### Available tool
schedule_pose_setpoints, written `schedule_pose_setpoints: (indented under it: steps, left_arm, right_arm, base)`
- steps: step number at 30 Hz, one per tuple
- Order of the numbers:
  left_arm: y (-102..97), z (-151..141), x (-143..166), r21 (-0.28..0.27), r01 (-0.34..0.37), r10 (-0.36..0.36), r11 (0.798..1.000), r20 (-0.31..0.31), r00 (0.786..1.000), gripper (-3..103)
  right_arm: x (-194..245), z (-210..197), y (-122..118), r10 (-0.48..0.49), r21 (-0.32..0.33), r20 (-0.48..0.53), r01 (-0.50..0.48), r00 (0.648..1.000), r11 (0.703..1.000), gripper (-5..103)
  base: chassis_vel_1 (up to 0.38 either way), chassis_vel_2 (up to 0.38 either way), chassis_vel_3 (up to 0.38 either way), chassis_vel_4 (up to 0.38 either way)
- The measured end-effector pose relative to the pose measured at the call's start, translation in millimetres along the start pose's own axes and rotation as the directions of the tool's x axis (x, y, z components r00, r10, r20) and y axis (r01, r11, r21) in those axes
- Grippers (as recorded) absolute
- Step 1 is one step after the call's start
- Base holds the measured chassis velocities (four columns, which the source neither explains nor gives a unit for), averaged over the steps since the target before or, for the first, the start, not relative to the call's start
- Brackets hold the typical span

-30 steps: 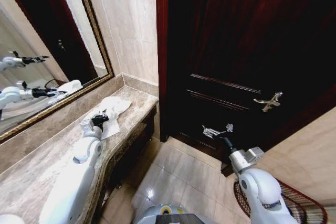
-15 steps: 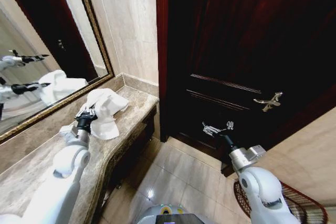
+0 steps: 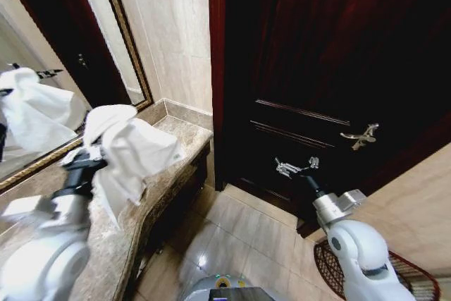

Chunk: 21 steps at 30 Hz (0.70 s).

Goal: Discard the used towel into the hamper.

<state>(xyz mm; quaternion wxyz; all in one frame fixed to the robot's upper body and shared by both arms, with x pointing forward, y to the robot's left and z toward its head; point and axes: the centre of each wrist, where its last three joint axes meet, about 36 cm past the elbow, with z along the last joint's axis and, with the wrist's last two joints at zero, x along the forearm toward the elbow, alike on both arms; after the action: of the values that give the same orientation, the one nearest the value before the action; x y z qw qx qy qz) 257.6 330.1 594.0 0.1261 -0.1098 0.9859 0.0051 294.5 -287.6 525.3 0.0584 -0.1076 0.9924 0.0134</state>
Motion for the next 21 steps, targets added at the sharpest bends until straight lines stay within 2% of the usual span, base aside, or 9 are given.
schedule_pose_setpoints:
  steps: [4, 5, 10, 12, 16, 21]
  left_arm:
    - [0.2, -6.0, -6.3, 0.005, -0.030, 0.030, 1.000, 0.006, 1.000, 6]
    - [-3.6, -7.3, -10.4, 0.003, -0.060, 0.060, 0.998, 0.004, 0.998, 6]
    - [-13.8, -7.0, -16.7, -0.003, -0.119, 0.119, 0.993, 0.013, 0.993, 6]
    - [-19.8, 0.2, -13.8, -0.014, -0.135, 0.135, 0.991, 0.000, 0.991, 6]
    - [-24.2, 8.9, -8.3, -0.009, -0.156, 0.156, 0.988, -0.029, 0.987, 6]
    - [-23.9, 11.2, -6.5, -0.012, -0.147, 0.146, 0.989, -0.053, 0.988, 6]
  right_arm:
    - [6.0, -7.0, 6.2, 0.008, -0.011, 0.002, -0.008, 1.000, 1.000, 100]
    - [8.0, -9.9, 8.8, 0.010, -0.008, 0.005, -0.010, 1.000, 1.000, 100]
    - [10.9, -22.9, 9.8, -0.003, 0.011, -0.004, 0.003, 1.000, 1.000, 100]
    - [9.1, -27.7, 7.0, -0.023, -0.010, -0.006, 0.023, 1.000, 1.000, 100]
    - [6.2, -25.2, 4.6, -0.023, -0.018, 0.018, 0.023, 1.000, 1.000, 100]
    - [7.9, -26.9, 8.4, -0.024, -0.022, 0.031, 0.025, 0.999, 0.999, 100]
  base:
    - [0.000, 0.000, 0.000, 0.000]
    - [0.000, 0.000, 0.000, 0.000]
    - [0.000, 0.000, 0.000, 0.000]
    - [0.000, 0.000, 0.000, 0.000]
    - [0.000, 0.000, 0.000, 0.000]
    - [0.000, 0.000, 0.000, 0.000]
